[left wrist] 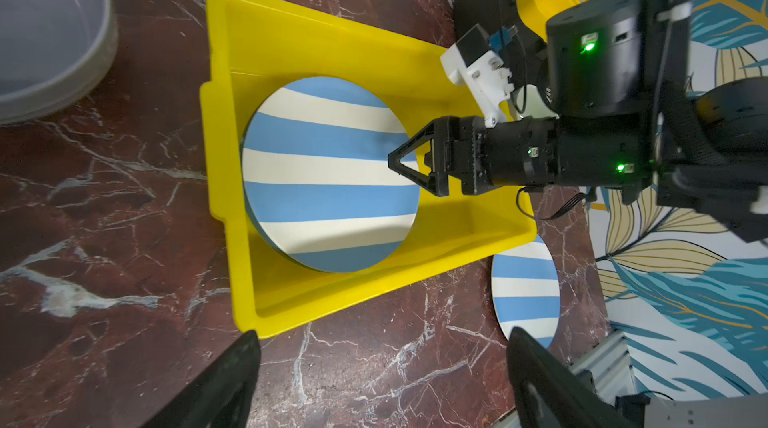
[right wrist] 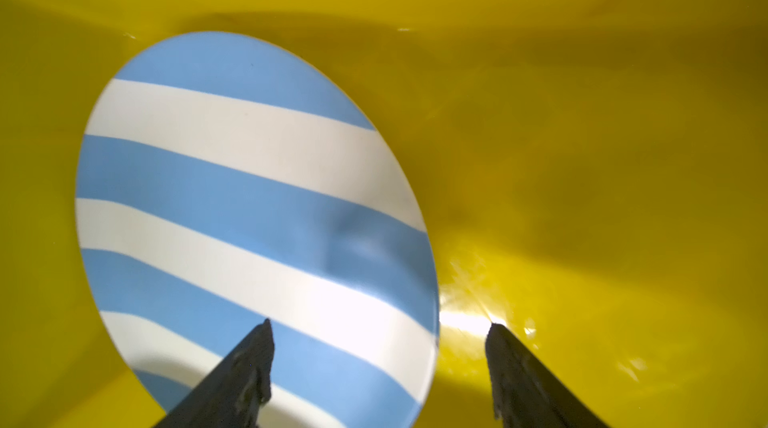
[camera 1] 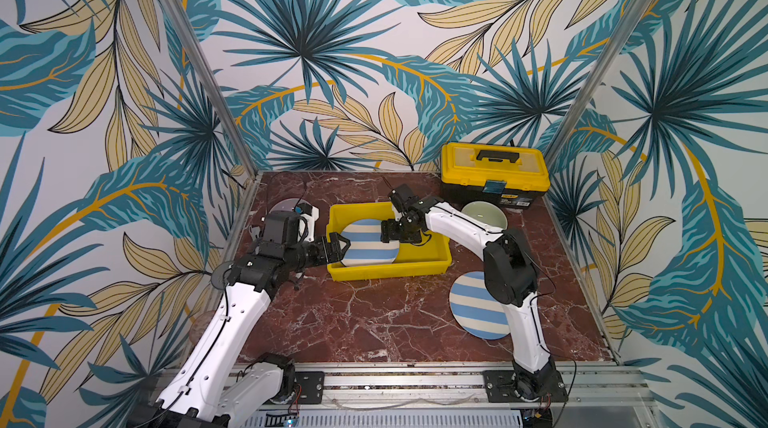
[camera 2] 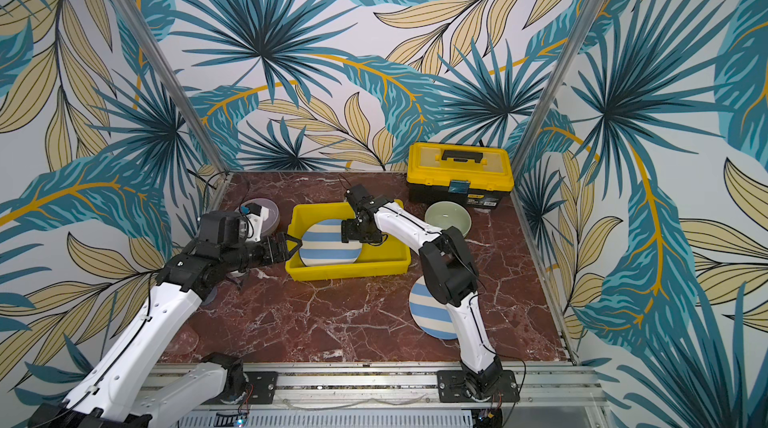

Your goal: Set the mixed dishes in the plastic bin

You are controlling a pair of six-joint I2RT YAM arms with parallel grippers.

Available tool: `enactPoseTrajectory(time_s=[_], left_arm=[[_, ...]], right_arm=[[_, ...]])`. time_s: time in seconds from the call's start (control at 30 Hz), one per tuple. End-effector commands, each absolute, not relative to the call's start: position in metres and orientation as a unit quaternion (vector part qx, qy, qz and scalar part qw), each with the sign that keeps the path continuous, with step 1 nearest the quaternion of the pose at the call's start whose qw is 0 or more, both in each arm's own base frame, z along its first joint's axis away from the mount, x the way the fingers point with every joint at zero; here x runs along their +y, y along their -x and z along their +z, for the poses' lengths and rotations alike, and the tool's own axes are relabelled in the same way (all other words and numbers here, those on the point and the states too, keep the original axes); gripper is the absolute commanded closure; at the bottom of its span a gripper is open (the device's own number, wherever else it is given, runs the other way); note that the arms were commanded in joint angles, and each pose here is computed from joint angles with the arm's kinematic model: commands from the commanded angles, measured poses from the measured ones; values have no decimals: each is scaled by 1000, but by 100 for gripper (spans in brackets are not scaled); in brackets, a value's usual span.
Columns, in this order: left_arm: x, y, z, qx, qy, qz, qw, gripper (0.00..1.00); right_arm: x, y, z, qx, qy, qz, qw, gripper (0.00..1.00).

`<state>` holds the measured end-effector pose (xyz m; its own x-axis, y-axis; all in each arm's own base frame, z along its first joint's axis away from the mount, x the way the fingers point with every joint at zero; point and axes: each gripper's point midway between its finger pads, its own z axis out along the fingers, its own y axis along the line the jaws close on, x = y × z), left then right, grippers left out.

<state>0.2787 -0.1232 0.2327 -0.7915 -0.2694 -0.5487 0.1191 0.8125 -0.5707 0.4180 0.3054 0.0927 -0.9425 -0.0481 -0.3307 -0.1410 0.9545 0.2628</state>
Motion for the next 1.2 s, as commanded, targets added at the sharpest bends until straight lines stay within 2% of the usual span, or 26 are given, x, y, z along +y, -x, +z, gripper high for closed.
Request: enactPoseTrajectory(time_s=[0.0, 0.2, 0.43, 0.57, 0.77, 1.07, 1.17], left_arm=[[-132, -276, 235, 888, 16, -329, 319, 10], [-151, -272, 238, 878, -13, -376, 298, 15], [-192, -266, 231, 881, -72, -381, 272, 23], [-225, -262, 221, 882, -96, -389, 249, 28], [-276, -253, 208, 884, -138, -386, 225, 34], [-342, -238, 178, 890, -170, -379, 187, 43], [-358, -233, 169, 892, -187, -369, 183, 43]], right_arm=[[270, -411, 142, 972, 50, 113, 198, 18], [214, -382, 187, 968, 18, 94, 232, 22], [111, -325, 190, 963, -93, 62, 247, 34], [72, -290, 165, 956, -157, 57, 243, 41], [23, -251, 112, 952, -230, 16, 199, 50], [-26, -233, 55, 928, -339, 14, 157, 67], [-35, -228, 46, 924, -353, 10, 147, 67]])
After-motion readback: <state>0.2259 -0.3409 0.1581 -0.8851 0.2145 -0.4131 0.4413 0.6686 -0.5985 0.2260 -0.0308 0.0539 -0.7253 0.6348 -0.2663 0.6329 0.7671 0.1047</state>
